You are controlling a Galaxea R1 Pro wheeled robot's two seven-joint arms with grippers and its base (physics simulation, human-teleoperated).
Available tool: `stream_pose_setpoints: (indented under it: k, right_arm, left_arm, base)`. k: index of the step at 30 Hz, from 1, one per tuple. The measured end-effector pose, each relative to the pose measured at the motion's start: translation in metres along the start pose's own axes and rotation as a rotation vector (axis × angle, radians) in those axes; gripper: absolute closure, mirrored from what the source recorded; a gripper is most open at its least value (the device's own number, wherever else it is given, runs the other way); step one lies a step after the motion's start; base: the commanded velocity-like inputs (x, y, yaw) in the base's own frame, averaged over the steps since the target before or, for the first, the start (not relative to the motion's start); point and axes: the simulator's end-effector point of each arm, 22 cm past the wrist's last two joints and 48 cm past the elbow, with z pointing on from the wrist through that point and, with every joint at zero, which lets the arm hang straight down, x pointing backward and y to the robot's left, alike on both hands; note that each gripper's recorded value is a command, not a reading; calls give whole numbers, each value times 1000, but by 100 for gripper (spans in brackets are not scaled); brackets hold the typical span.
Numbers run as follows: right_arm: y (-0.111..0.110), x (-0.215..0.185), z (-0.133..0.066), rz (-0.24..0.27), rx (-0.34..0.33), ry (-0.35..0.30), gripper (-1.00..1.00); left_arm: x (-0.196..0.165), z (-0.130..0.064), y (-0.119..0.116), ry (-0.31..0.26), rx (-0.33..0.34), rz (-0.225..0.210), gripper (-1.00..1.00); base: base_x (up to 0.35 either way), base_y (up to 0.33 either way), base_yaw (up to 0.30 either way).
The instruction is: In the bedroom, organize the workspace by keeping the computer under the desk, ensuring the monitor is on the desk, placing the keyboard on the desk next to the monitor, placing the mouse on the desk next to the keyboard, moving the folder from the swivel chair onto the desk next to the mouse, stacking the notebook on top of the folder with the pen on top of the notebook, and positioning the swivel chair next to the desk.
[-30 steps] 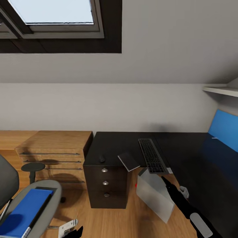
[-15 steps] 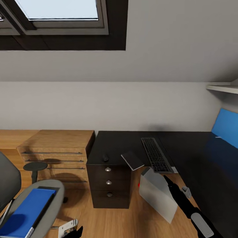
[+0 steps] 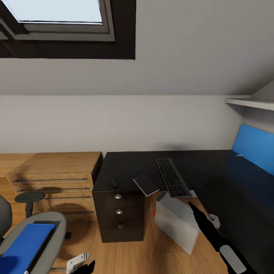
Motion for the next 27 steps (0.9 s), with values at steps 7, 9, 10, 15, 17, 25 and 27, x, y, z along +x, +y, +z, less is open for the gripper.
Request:
stream_pose_setpoints:
  k: [7,9,10,15,17,25,27]
  right_arm:
    - [4,-2,0,-1,-6,-3,-100]
    - [5,-2,0,-1,-8,-3,-100]
    - [5,-2,0,-2,-9,-4,-100]
    - [5,-2,0,-2,-11,-5,-100]
    - [2,-1,1,-2,-11,-5,-100]
    - [-8,4,3,-1,-11,-5,-100]
    - [-11,5,3,-1,-11,-6,-100]
  left_arm:
    - [-3,-1,-2,-8,4,2,-100]
    - [-4,-1,-2,-10,5,2,-100]
    - [-4,-1,-2,-11,5,2,-100]
    - [-4,0,-2,-13,6,2,-100]
    - [-3,2,-1,-13,6,2,-100]
    - [4,11,2,-16,4,0,-100]
    - [4,13,3,-22,3,0,-100]
  base:
    - [0,0,-177]
    - [0,0,-129]
    - [0,0,-94]
    - [0,0,-44]
    - [0,0,-18]
    - [0,0,-5]
    - [0,0,0]
